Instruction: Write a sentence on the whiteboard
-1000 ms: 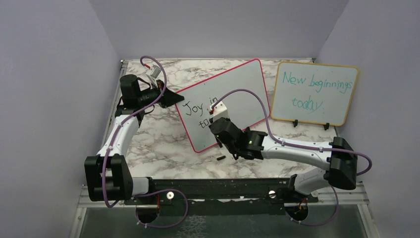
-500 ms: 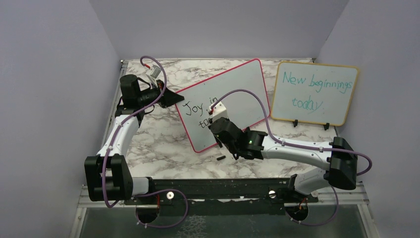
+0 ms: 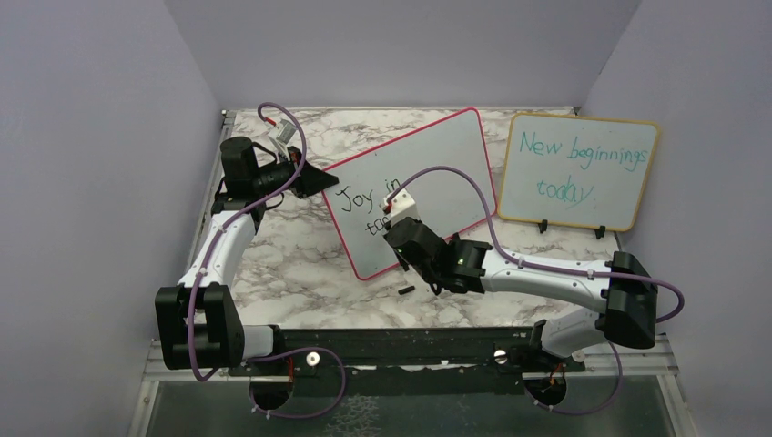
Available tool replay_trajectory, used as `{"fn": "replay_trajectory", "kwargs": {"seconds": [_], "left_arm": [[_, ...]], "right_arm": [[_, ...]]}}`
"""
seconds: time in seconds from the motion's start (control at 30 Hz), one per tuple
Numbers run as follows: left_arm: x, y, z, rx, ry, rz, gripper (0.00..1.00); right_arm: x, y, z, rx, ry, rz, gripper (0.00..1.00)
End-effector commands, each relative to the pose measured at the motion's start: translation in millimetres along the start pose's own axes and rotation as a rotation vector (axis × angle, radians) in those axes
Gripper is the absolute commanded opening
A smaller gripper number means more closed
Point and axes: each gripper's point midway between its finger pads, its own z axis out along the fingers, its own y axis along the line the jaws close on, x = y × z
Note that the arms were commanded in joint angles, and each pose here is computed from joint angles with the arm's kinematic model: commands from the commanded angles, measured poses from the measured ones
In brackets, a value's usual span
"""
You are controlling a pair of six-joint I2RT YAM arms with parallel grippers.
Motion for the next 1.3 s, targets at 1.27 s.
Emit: {"fn": "replay_trajectory", "kwargs": {"seconds": [1.27], "left_arm": [[21,31,2,-0.122,0.039,0.012,0.00]], "right_arm": [[-24,-16,-3,0.065,-0.076,0.040,0.00]]}}
